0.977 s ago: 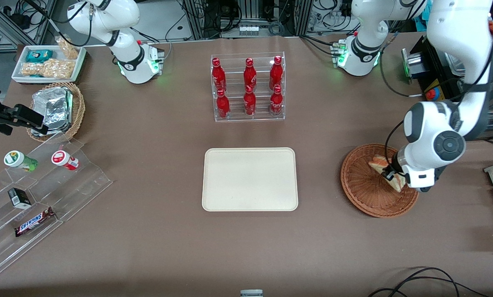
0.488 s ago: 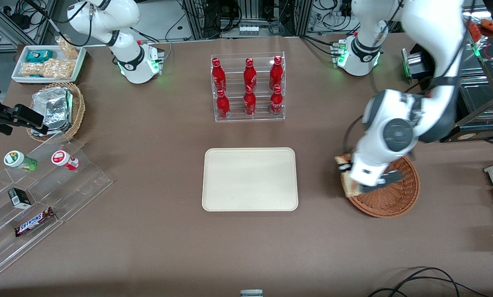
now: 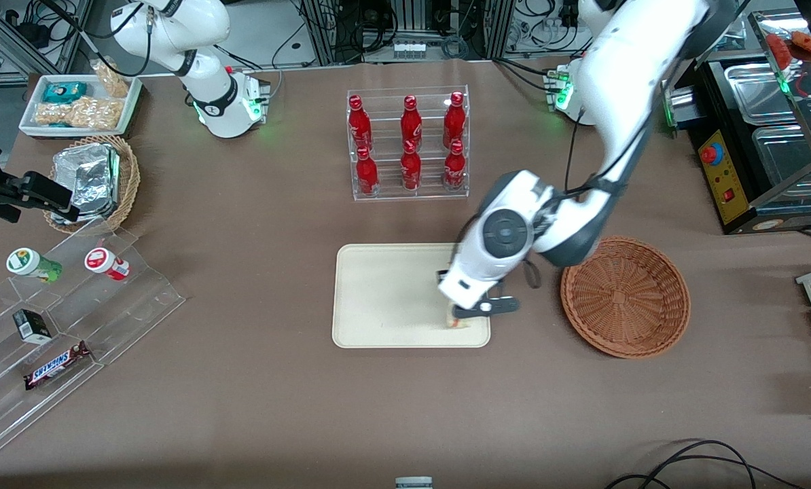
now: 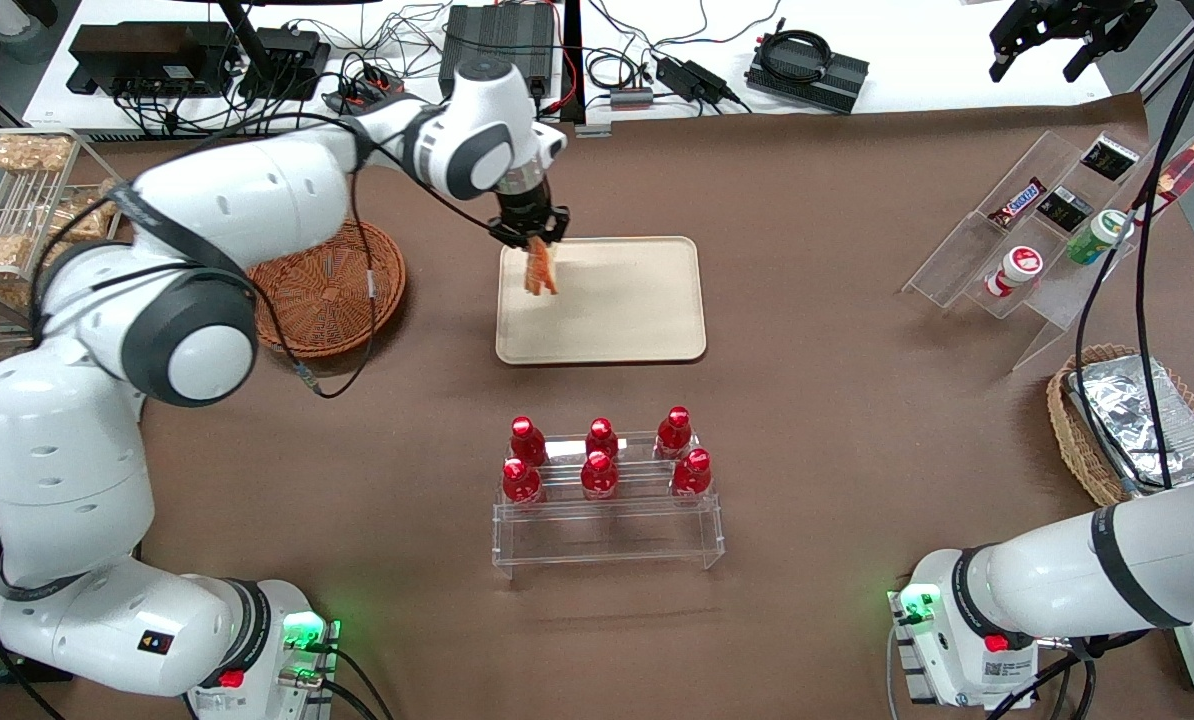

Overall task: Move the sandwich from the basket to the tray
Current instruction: 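Carry the sandwich to the cream tray and release it there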

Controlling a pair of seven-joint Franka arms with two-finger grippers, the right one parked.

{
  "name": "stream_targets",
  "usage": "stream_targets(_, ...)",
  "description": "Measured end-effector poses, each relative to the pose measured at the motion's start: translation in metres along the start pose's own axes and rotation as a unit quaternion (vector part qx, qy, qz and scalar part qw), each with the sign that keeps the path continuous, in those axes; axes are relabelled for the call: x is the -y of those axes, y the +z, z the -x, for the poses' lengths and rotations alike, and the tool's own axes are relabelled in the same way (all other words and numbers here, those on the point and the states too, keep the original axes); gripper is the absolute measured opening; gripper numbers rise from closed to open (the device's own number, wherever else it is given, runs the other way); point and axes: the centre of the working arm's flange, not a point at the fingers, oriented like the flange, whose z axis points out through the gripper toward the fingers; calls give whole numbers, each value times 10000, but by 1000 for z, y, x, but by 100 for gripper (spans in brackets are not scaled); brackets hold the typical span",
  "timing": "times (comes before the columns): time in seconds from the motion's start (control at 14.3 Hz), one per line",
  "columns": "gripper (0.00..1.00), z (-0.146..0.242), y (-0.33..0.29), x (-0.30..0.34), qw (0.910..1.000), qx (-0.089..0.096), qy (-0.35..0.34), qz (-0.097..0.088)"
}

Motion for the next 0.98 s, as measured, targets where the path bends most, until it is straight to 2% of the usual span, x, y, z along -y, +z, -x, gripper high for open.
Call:
stream_targets(0.14,15,11,21,-30,9999,-102,1,57)
stream_targets(0.42,15,33,55,-62,9998,-183,-43,-6)
stream_targets(0.63,15,38,69,-68,9993,-349,-111,-77)
stream_targets(0.7,20,36,71,-67,9990,-404,-135,-108)
stream_targets(0.84,39,34,69,-67,9985,-519,-107,-151)
stream_targets(0.98,59,31,52,-70,9975,-686,-70,-117)
